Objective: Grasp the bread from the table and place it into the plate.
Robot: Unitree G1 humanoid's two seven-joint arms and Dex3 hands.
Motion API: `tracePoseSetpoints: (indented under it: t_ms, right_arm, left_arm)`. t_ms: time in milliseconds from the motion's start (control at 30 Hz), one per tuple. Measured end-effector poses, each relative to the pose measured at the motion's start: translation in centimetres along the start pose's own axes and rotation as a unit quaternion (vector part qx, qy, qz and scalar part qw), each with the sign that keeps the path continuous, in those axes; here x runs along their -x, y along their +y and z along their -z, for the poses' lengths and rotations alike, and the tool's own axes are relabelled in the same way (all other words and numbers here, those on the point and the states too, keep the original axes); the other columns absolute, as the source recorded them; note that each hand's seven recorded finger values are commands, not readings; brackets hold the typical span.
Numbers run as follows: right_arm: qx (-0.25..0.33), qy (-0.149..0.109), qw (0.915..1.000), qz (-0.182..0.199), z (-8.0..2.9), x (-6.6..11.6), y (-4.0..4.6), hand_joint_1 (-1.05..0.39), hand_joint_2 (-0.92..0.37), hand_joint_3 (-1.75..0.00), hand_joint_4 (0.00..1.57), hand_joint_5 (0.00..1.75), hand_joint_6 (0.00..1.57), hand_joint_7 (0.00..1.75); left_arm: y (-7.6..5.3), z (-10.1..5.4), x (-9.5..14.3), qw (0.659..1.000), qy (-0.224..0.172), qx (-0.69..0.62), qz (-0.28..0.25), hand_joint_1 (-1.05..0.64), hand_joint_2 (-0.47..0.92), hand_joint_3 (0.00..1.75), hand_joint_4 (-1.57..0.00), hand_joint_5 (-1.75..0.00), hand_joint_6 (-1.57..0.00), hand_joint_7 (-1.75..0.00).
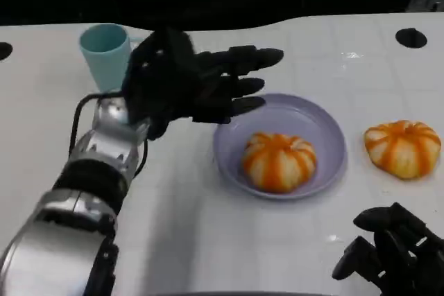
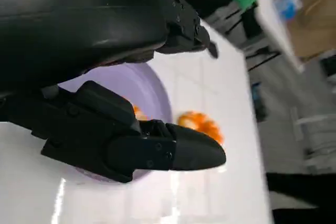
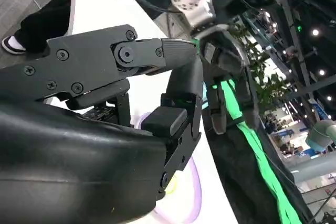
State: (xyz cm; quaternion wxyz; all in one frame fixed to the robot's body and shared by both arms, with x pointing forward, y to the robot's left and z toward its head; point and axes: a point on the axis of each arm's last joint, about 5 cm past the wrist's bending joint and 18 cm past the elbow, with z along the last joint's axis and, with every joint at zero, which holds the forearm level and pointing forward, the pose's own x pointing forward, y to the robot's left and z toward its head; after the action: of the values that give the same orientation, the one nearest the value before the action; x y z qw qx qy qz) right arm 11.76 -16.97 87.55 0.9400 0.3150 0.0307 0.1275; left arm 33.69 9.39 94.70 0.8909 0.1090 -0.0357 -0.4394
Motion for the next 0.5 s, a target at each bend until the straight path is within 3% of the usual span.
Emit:
tracePoseSetpoints:
  t_ms: [133,167,233,300,433,500]
  right_arm:
    - [0.0,-0.001,1.0,-0.003,0.0,-0.1,0.01,-0.53,-0.92,-0.25,0.57,1.53,0.65,1.03]
    - [0.001,-0.002,1.0,-0.004,0.0,0.0,0.0,-0.53,-0.92,-0.25,0.57,1.53,0.64,1.03]
    - [0.001,-0.002,1.0,-0.004,0.0,0.0,0.0,-0.53,-0.92,-0.25,0.57,1.53,0.64,1.03]
    - [0.001,-0.002,1.0,-0.004,0.0,-0.1,0.01,-0.54,-0.92,-0.25,0.57,1.53,0.64,1.03]
    - [0.001,-0.001,1.0,-0.002,0.0,0.0,0.03,-0.54,-0.92,-0.24,0.56,1.53,0.64,1.04]
    - [0.0,-0.001,1.0,-0.001,0.0,0.0,0.06,-0.54,-0.92,-0.24,0.56,1.53,0.63,1.04]
  left_arm:
    - [-1.1,2.0,1.3,0.988,-0.044,0.138,-0.052,-0.57,0.92,0.36,-0.4,-1.08,-0.63,-0.25]
    - [-1.4,2.3,1.6,0.984,-0.053,0.159,-0.06,-0.56,0.92,0.36,-0.41,-1.17,-0.6,-0.39]
    - [-2.2,2.8,2.3,0.972,-0.069,0.211,-0.076,-0.57,0.92,0.36,-0.46,-1.35,-0.51,-0.86]
    - [-2.9,3.2,3.1,0.955,-0.081,0.269,-0.097,-0.57,0.92,0.38,-0.47,-1.5,-0.44,-1.16]
    - [-4.1,3.7,5.3,0.927,-0.09,0.35,-0.103,-0.52,0.92,0.26,-0.42,-1.65,-0.35,-1.31]
    - [-4.6,3.7,6.3,0.916,-0.092,0.377,-0.1,-0.49,0.9,0.2,-0.42,-1.61,-0.38,-1.28]
